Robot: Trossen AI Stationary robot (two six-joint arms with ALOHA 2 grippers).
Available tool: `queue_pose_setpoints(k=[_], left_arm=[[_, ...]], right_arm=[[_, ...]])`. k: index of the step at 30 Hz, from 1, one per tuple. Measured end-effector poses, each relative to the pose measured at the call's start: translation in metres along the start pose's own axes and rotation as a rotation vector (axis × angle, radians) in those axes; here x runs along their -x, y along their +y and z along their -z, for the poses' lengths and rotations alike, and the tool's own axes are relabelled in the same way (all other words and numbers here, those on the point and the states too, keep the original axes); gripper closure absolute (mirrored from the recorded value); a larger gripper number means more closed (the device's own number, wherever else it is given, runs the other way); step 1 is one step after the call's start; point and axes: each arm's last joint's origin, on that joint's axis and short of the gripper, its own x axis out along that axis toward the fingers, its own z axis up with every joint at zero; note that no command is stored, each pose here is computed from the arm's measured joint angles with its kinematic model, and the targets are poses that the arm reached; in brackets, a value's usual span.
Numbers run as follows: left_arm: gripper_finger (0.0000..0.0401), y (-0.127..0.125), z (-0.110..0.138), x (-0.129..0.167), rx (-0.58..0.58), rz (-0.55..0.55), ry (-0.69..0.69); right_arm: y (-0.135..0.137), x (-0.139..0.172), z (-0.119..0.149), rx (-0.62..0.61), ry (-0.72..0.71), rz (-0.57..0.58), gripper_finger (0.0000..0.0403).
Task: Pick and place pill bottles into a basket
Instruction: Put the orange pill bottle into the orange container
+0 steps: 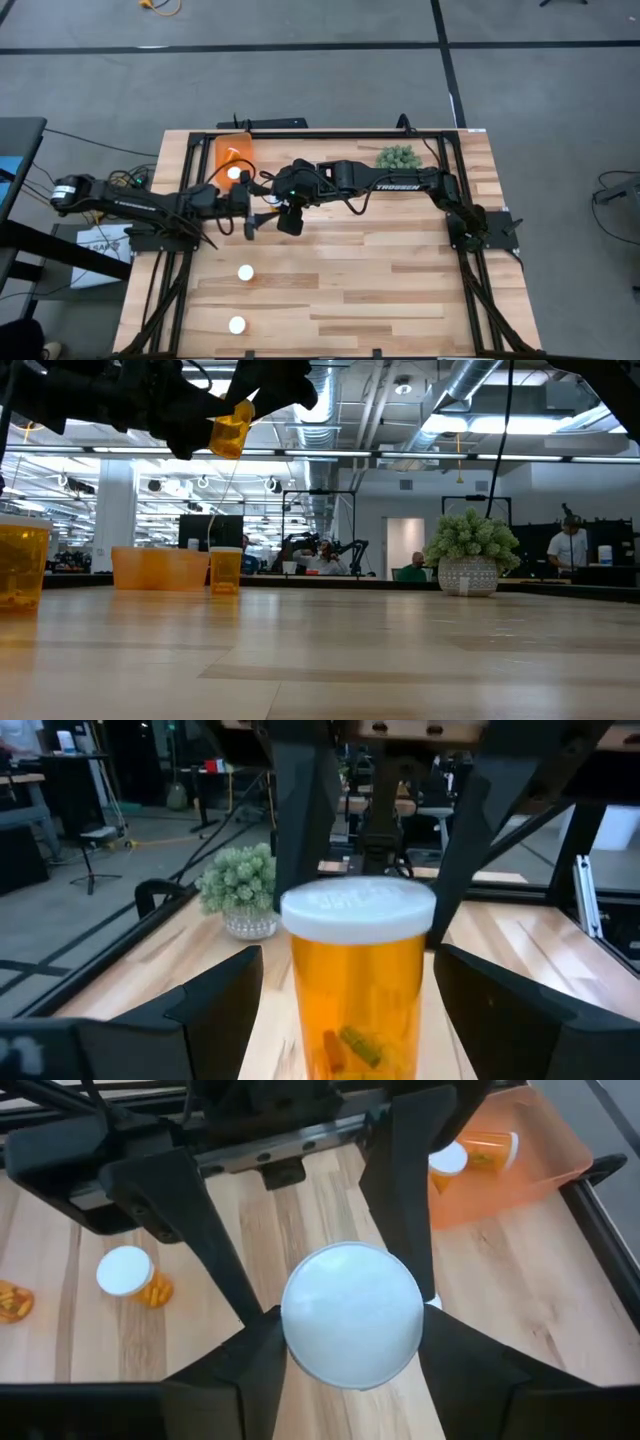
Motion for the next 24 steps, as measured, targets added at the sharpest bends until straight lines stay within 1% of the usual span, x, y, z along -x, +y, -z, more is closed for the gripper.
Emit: queue_pose_setpoints(k=[5, 9, 12, 18, 20, 24], left_arm=[[0.0126, 0.0004, 0.0010, 0.0016, 0.002, -0.007, 0.019], [0.0154, 0.0007, 0.0019, 0.0013, 0.005, -0.019, 0.027], [0.0179, 0.0007, 0.0019, 0.0013, 0.005, -0.019, 0.026], [0.0223, 0.0006, 0.0019, 0.0013, -0.001, -0.018, 0.026], [0.0231, 0.0007, 0.0019, 0.0014, -0.005, -0.019, 0.027], [0.0232, 0.0012, 0.0020, 0.0013, -0.011, -0.032, 0.028]], right_arm=[[0.0000, 0.0000, 0.0000, 0.000, 0.000, 0.000, 0.0203], [-0.0001, 0.0000, 0.0000, 0.000, -0.001, 0.003, 0.0211], [-0.0002, 0.0000, -0.0001, 0.000, -0.002, 0.006, 0.0210], [-0.0004, -0.0001, -0.0005, 0.007, -0.006, 0.006, 0.0179], [-0.0003, -0.0001, -0.0007, 0.008, -0.008, 0.007, 0.0170], [-0.0003, 0.0001, -0.0010, 0.035, -0.012, 0.024, 0.0157]])
